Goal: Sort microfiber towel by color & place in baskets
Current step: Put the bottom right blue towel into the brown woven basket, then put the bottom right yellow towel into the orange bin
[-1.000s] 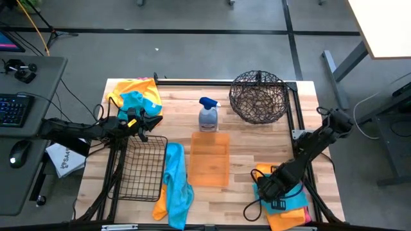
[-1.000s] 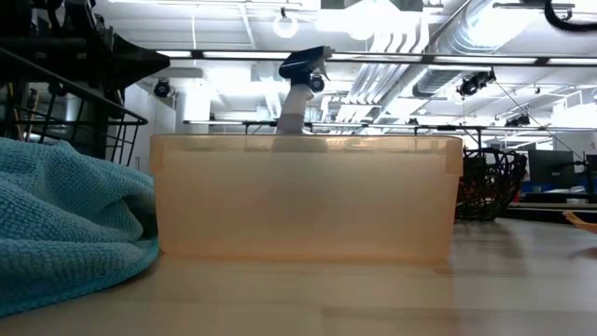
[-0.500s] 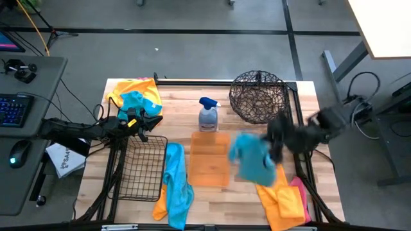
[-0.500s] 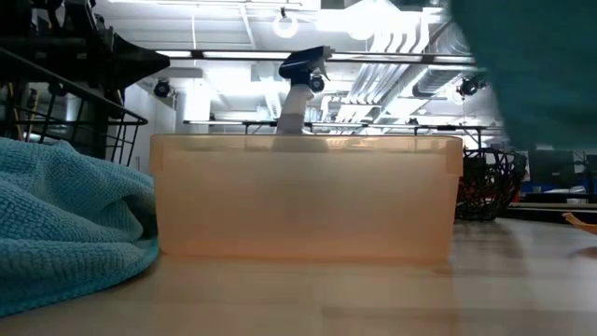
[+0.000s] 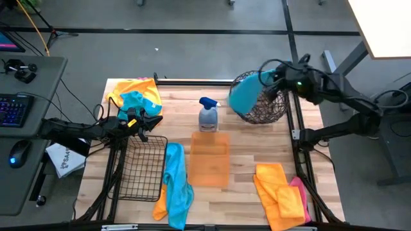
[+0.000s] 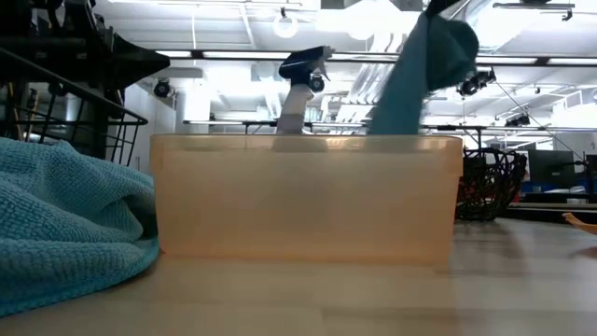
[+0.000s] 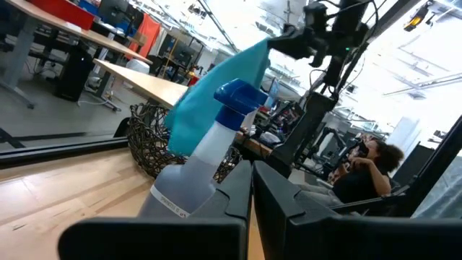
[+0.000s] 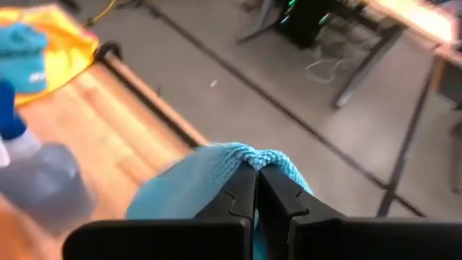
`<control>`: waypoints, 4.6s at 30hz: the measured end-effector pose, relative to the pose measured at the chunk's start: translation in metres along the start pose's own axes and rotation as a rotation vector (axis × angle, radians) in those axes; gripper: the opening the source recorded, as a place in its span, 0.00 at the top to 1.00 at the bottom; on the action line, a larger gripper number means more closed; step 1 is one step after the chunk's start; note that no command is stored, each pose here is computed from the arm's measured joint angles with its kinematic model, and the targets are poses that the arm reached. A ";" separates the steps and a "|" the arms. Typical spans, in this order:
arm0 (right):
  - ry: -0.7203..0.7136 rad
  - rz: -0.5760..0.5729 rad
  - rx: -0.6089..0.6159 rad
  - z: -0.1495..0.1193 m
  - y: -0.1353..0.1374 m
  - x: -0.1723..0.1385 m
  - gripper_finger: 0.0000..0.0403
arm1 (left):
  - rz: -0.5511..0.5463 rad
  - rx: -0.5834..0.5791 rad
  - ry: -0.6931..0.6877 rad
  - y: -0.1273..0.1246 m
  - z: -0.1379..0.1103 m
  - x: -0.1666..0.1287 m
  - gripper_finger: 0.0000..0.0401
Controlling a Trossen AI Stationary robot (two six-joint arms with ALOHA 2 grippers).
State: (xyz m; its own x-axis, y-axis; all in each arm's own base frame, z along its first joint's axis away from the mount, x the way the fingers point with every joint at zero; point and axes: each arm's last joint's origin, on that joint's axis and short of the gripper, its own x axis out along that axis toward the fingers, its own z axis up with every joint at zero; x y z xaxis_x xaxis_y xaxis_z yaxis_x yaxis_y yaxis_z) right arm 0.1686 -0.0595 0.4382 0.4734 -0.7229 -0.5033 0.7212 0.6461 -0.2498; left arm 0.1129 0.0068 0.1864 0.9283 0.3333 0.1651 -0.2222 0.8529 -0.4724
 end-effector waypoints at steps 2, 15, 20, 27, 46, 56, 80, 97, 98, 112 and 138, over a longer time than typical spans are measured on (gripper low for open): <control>0.035 0.019 -0.018 -0.006 0.003 0.014 1.00 | 0.000 0.000 0.000 0.000 0.000 0.000 0.99; 0.296 -0.095 0.092 -0.068 0.007 0.081 0.98 | 0.000 0.000 0.000 0.000 0.000 0.000 0.99; 0.361 0.024 0.158 -0.071 0.000 0.086 0.79 | 0.000 0.000 0.000 0.000 0.000 0.000 0.99; 0.400 0.028 0.185 -0.072 -0.004 0.083 0.38 | 0.000 0.000 0.000 0.000 0.000 0.000 0.99; 0.935 0.980 0.224 -0.090 0.113 -0.033 0.19 | 0.000 0.000 0.000 0.000 0.000 0.000 0.99; 1.230 0.703 -0.025 -0.163 0.171 -0.103 0.19 | 0.000 0.000 0.000 0.000 0.000 0.000 0.99; 1.217 0.732 -0.616 -0.284 0.271 -0.126 0.19 | 0.000 0.000 0.000 0.000 0.000 0.000 0.99; 1.178 0.808 -0.640 -0.265 0.275 -0.132 0.95 | 0.000 0.000 0.000 0.000 0.000 0.000 0.99; 1.174 0.810 -0.630 -0.257 0.274 -0.134 0.95 | 0.000 0.000 0.000 0.000 0.000 0.000 0.99; 0.513 0.859 -0.330 -0.037 0.213 -0.124 1.00 | 0.000 0.000 0.000 0.000 0.000 0.000 0.99; -0.260 1.062 -0.177 0.080 0.209 -0.072 1.00 | 0.000 0.000 0.000 0.000 0.000 0.000 0.99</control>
State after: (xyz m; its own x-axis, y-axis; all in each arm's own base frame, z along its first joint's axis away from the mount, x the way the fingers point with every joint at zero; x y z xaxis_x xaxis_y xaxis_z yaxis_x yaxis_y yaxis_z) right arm 0.3257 0.1081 0.4886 0.9151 0.2036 -0.3482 -0.1871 0.9790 0.0808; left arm 0.1129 0.0068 0.1864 0.9283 0.3333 0.1646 -0.2225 0.8529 -0.4722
